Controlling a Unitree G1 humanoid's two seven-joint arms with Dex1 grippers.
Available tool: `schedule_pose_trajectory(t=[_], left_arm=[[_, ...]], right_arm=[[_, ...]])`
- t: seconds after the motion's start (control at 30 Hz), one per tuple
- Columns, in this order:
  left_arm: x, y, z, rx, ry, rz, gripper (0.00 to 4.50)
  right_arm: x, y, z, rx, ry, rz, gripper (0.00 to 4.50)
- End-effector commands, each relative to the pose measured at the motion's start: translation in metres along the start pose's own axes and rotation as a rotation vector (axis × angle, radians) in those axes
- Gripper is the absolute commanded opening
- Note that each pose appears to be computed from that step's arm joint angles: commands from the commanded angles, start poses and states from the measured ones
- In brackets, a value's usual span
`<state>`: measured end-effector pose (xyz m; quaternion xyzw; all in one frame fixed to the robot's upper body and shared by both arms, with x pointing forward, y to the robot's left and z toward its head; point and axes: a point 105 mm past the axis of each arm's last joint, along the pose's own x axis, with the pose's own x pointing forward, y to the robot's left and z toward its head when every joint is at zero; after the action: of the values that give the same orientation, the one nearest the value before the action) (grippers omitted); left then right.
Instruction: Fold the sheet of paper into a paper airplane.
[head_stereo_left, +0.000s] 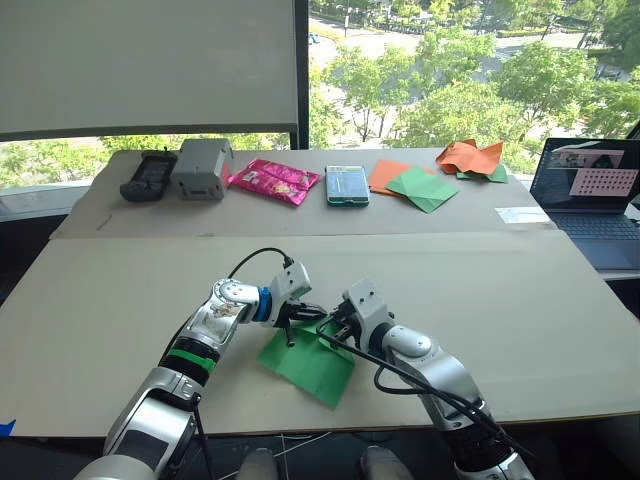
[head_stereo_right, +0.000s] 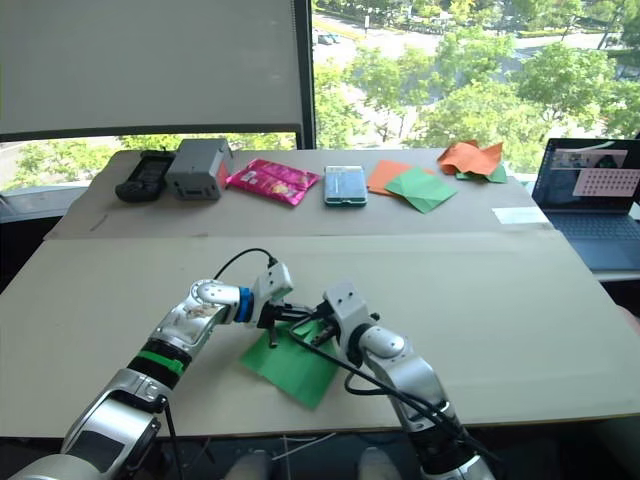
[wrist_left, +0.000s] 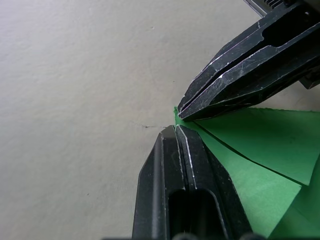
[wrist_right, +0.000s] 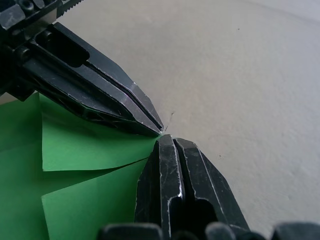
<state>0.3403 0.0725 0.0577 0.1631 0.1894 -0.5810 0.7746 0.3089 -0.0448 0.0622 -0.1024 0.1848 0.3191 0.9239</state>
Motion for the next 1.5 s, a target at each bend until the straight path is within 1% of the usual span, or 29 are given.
schedule_pose_trajectory(t=[0.03, 0.37, 0.53, 0.63, 0.7, 0.97, 1.23, 1.5], left_arm=[[-0.002, -0.008, -0.031, -0.034, 0.097, -0.012, 0.04], [-0.025, -0.016, -0.054, -0.066, 0.141, 0.029, 0.04], [-0.04, -0.019, -0.065, -0.091, 0.162, 0.056, 0.04], [-0.055, -0.021, -0.079, -0.136, 0.182, 0.092, 0.04], [-0.061, -0.022, -0.083, -0.149, 0.188, 0.107, 0.04], [-0.068, -0.029, -0.087, -0.17, 0.19, 0.126, 0.04], [-0.074, -0.026, -0.074, -0.173, 0.156, 0.152, 0.04], [-0.086, -0.026, -0.078, -0.192, 0.164, 0.182, 0.04]], right_arm=[[0.0, 0.002, -0.005, 0.001, 0.028, 0.001, 0.0], [0.002, 0.005, -0.006, -0.005, 0.032, 0.015, 0.0], [0.003, 0.006, -0.005, -0.007, 0.031, 0.02, 0.0], [0.003, 0.006, -0.004, -0.009, 0.031, 0.025, 0.0], [0.003, 0.007, -0.004, -0.011, 0.032, 0.028, 0.0], [0.005, 0.009, -0.003, -0.016, 0.029, 0.041, 0.0], [0.006, 0.014, 0.003, -0.066, -0.004, 0.078, 0.0], [0.011, 0.007, 0.003, -0.105, 0.005, 0.081, 0.0]])
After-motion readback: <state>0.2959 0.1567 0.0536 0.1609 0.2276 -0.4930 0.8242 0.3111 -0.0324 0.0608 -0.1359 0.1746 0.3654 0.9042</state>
